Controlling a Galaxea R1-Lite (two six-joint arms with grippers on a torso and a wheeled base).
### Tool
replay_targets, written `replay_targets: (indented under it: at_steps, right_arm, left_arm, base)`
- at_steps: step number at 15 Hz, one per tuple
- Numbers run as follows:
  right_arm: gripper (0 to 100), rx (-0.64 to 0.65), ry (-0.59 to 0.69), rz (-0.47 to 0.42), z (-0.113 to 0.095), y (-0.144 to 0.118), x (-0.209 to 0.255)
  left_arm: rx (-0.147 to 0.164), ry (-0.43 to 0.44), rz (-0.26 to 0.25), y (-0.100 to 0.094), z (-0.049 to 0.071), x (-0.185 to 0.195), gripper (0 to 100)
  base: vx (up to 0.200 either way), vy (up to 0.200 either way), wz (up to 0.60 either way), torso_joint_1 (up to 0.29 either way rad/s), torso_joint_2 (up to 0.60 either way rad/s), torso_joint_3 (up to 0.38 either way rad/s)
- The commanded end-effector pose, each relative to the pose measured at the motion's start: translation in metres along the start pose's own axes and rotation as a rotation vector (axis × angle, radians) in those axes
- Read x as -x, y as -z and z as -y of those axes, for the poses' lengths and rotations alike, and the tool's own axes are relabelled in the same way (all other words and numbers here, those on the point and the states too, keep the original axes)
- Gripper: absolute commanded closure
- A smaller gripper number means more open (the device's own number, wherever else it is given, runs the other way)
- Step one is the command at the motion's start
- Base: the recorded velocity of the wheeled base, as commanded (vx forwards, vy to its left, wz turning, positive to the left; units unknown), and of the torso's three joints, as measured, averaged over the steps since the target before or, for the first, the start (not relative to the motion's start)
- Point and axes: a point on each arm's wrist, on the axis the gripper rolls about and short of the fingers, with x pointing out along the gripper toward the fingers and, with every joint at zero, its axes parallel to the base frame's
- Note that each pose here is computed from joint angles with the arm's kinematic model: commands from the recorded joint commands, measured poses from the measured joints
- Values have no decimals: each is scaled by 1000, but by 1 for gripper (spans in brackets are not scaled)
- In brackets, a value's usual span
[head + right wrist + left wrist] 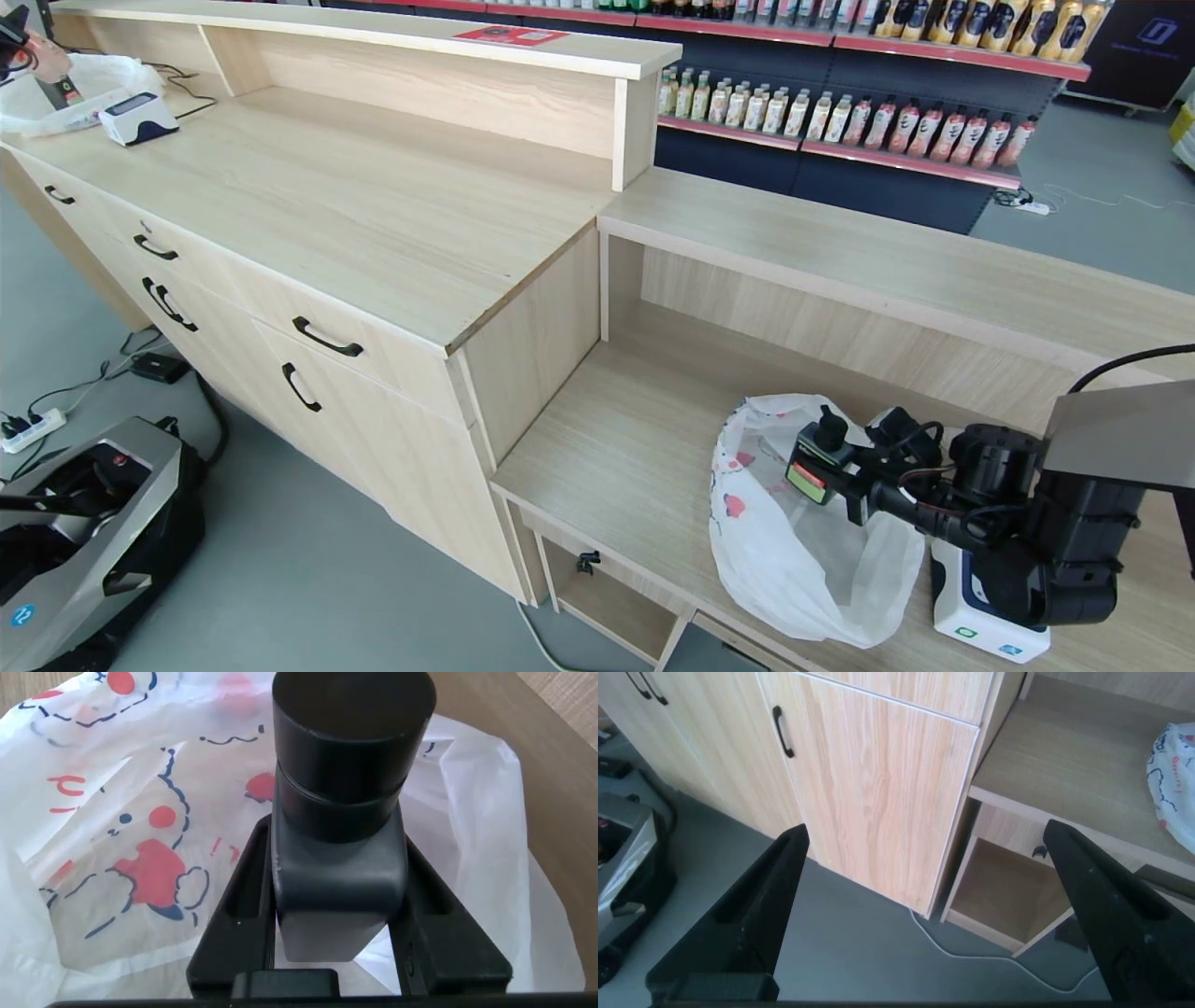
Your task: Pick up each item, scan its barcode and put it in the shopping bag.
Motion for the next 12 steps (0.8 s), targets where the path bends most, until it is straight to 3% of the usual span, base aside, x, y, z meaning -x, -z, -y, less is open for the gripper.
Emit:
replay_targets:
  at_steps: [1,6,12]
  right_arm:
    - [100,2,-11,7,-1,4,-8]
    - [100,1,-39,2,-10,8,-15]
    - [100,14,-26,13,-4,9,-18]
  left_arm:
    - [0,0,2,0,0,0,0]
    - [0,-2,1,0,0,0,0]
    - [0,1,1,0,0,0,0]
  base:
    - [0,0,0,0,0,0]
    - [0,0,0,0,0,0]
    - [0,0,0,0,0,0]
